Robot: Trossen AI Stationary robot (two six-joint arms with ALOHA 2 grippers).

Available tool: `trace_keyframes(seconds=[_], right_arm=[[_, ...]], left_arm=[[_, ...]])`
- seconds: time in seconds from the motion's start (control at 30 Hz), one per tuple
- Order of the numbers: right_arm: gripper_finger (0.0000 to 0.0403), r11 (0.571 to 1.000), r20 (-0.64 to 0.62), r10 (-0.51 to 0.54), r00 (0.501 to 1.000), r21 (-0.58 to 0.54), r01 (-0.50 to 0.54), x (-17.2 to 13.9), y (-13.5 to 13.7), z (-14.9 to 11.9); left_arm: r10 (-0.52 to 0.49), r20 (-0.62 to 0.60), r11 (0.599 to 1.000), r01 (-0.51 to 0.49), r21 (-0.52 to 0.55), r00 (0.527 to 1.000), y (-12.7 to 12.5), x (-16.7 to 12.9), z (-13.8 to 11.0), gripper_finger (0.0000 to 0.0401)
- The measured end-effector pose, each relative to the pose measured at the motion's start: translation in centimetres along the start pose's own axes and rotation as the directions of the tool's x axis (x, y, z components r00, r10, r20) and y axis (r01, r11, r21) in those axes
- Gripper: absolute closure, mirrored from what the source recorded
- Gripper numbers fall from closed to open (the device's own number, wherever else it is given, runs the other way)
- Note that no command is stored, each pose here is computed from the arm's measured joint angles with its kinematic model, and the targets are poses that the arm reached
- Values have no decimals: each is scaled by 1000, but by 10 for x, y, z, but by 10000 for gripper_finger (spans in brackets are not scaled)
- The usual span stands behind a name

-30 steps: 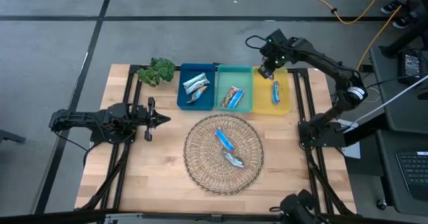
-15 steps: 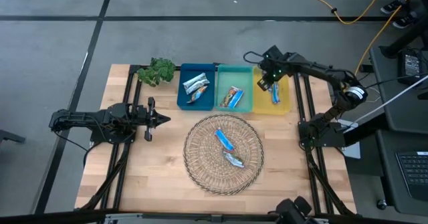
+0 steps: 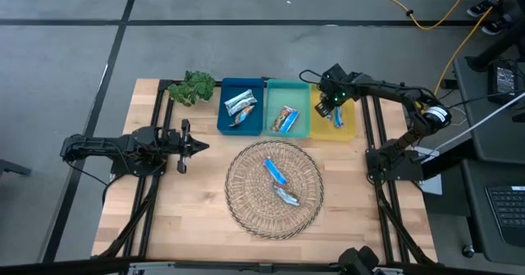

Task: Pick and place Granola Bars by type
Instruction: Put the blue granola bar into the yellow bin, then put the orange granola bar into the green bin

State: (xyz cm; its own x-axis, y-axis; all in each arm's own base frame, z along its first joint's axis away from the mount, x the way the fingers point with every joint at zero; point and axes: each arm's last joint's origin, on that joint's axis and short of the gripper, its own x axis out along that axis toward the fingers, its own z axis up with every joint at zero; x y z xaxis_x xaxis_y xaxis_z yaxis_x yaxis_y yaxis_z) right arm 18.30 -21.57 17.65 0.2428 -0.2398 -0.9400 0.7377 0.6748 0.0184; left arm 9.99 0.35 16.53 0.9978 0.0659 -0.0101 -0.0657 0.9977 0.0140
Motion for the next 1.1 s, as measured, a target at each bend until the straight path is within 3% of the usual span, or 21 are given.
trace_keyframes(seconds=[0.4,0.8,0.97,1.1], right_arm=[[293,998,-3,70,998,-3,-70,7,2,-8],[213,997,-20,71,997,6,-71,7,3,-9],[192,988,-30,150,988,31,-149,5,6,-11],[185,988,-45,155,987,26,-154,-2,9,-14]], left_arm=[[0,0,1000,0,0,1000,0,0,0,396],[-1,0,1000,1,0,1000,0,0,0,394],[0,0,1000,0,0,1000,0,0,0,394],[0,0,1000,0,0,1000,0,0,0,397]])
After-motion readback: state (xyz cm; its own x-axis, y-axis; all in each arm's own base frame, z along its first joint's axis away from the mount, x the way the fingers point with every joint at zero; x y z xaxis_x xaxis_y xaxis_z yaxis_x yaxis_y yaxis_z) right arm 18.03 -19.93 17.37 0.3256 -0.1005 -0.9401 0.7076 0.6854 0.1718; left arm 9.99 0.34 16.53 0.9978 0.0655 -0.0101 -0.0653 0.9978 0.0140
